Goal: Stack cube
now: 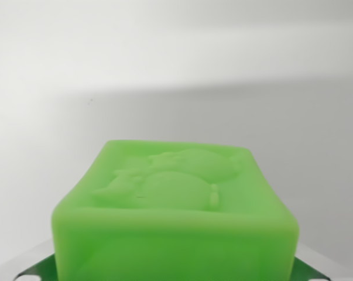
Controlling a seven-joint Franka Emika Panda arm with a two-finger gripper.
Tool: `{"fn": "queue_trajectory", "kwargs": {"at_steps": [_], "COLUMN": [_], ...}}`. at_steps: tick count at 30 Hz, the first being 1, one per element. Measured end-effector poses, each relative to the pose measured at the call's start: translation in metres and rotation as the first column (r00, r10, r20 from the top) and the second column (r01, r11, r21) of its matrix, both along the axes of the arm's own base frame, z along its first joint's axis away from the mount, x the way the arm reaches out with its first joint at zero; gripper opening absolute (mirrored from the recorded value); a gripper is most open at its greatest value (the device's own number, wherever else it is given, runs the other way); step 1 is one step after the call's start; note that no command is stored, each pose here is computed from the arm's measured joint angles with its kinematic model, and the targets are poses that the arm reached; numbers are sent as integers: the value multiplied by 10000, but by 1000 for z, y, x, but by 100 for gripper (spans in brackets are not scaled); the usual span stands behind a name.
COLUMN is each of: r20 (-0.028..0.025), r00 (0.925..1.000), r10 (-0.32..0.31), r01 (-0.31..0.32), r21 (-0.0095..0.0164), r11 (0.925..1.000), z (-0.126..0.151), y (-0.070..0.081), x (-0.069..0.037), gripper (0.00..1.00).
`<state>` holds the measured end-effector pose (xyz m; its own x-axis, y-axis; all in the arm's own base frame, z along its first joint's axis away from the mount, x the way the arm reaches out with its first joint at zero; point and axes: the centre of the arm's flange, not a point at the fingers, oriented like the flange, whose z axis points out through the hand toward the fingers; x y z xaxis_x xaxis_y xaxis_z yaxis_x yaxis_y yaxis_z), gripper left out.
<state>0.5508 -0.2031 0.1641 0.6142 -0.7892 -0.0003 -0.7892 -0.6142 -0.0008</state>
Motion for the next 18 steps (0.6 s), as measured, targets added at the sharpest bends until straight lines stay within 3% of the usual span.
{"fn": "queue_trajectory", "kwargs": {"at_steps": [18], "r20": [32], "r00": [10000], "r10": [-1], "r01": [1], "r21": [13], "r11": [10000], "z": [52], "y": [0], "x": [0], "gripper": [0]}}
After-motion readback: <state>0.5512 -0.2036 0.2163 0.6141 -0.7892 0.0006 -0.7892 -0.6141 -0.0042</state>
